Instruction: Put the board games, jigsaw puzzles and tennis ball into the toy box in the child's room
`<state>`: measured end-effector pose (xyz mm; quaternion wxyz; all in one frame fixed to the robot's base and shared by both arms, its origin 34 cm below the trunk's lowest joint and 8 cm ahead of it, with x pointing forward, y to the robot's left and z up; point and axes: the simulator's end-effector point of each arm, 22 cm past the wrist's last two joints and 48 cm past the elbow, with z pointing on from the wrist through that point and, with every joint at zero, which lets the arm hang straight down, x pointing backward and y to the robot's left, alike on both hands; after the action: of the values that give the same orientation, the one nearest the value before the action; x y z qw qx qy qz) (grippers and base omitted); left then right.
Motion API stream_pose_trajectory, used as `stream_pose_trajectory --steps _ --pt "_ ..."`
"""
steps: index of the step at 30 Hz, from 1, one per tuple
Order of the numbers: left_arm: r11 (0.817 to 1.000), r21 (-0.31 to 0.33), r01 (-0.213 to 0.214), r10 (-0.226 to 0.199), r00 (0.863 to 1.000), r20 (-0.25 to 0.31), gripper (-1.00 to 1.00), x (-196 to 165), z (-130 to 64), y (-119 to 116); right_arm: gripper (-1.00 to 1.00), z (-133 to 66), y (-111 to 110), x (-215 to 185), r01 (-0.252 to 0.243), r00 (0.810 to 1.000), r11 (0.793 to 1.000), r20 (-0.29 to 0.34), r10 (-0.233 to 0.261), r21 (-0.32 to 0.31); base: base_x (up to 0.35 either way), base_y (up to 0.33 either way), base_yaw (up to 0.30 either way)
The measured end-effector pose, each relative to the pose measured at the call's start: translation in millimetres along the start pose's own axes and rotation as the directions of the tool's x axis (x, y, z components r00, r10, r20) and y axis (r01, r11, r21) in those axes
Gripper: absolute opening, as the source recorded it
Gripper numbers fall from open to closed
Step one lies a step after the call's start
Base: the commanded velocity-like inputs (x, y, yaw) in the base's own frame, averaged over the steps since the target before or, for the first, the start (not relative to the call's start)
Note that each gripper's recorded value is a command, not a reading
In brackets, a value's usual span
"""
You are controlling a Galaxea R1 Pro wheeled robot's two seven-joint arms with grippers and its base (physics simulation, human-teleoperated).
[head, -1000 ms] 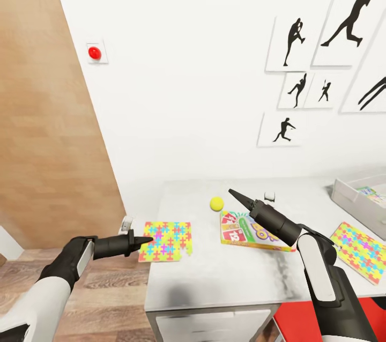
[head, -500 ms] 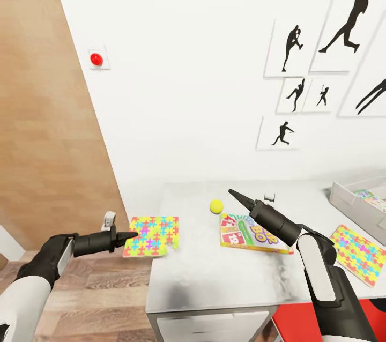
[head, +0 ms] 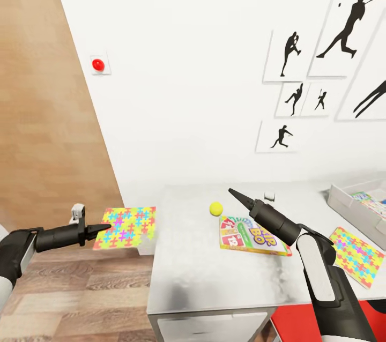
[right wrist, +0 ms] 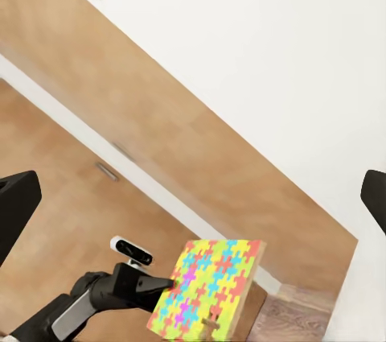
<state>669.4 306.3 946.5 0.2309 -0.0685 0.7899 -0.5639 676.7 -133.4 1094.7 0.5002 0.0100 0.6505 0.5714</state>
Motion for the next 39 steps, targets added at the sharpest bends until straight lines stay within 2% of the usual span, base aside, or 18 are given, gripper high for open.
stream_pose_trajectory --steps 3,6,17,39 --pt "0.999 0.041 -0.007 0.006 1.000 0.006 -1.00 -4.2 -11.4 -13.9 1.00 0.1 3.7 -2.5 0.002 1.000 1.000 0.001 -0.002 -0.002 0.000 0.000 0.000" --pt "0.999 0.034 -0.012 0.012 1.000 0.008 -1.00 -6.2 -16.9 -17.6 1.00 -0.1 8.9 -5.5 0.005 1.000 1.000 0.004 -0.005 -0.006 0.000 0.000 0.000" --pt "0.999 0.038 -0.027 0.027 1.000 0.015 -1.00 -10.3 -25.1 -38.3 1.00 -0.7 27.5 -16.2 0.014 1.000 1.000 0.008 -0.014 -0.015 -0.069 0.000 0.047" --pt "0.999 0.040 -0.031 0.030 0.999 0.015 -1.00 -11.3 -32.8 -61.6 1.00 -1.9 45.2 -28.6 0.019 1.000 1.000 0.006 -0.019 0.003 0.000 0.000 0.006"
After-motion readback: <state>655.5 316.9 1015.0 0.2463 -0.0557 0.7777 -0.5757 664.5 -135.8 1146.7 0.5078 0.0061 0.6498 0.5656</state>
